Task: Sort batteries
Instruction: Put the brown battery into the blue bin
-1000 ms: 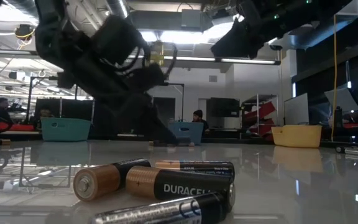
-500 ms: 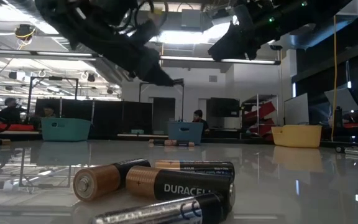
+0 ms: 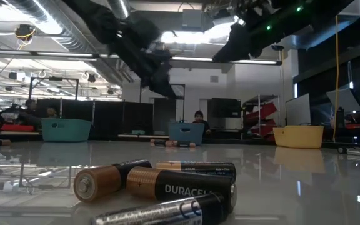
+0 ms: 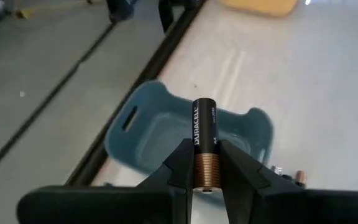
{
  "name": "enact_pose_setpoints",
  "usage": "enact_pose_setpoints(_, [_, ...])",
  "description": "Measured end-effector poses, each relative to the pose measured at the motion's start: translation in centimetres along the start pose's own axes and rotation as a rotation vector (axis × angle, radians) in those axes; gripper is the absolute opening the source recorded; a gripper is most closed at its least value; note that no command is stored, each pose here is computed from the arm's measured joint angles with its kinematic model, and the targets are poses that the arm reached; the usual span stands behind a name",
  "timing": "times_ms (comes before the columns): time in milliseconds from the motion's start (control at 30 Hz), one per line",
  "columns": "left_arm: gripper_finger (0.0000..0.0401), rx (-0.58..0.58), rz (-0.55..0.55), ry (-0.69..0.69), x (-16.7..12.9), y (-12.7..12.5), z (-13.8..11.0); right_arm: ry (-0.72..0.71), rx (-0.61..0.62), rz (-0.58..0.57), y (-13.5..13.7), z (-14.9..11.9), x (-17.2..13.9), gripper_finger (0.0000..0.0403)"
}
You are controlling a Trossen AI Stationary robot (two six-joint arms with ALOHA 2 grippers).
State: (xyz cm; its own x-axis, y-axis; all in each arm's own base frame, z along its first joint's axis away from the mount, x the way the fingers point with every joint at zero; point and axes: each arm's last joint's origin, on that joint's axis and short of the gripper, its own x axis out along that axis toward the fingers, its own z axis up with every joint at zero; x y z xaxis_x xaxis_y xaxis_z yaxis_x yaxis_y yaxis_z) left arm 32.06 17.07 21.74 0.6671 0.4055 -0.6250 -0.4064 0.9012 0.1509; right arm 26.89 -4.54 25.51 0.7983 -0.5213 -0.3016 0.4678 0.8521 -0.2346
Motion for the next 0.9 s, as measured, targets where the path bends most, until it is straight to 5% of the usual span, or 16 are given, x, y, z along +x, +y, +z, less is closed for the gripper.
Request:
enact_pose_setpoints(300, [0.0053,-0.007,-0.017,0.192,4.4,0.9,0.1,0.077,0.025,0.028,-2.1,-1.2,1.4,0.0182])
enact_pose_setpoints(533, [0.0061,-0.017,-0.057,0.218,4.6,1.3,0.0,0.008,0.012,0.022,-2.9,-0.6,1.7,0.0182])
enact_pose_setpoints(900, [0.0129,0.003,-0.072,0.219,4.5,0.6,0.2,-0.055,-0.004,0.079,-2.8,0.9,1.6,0.0182])
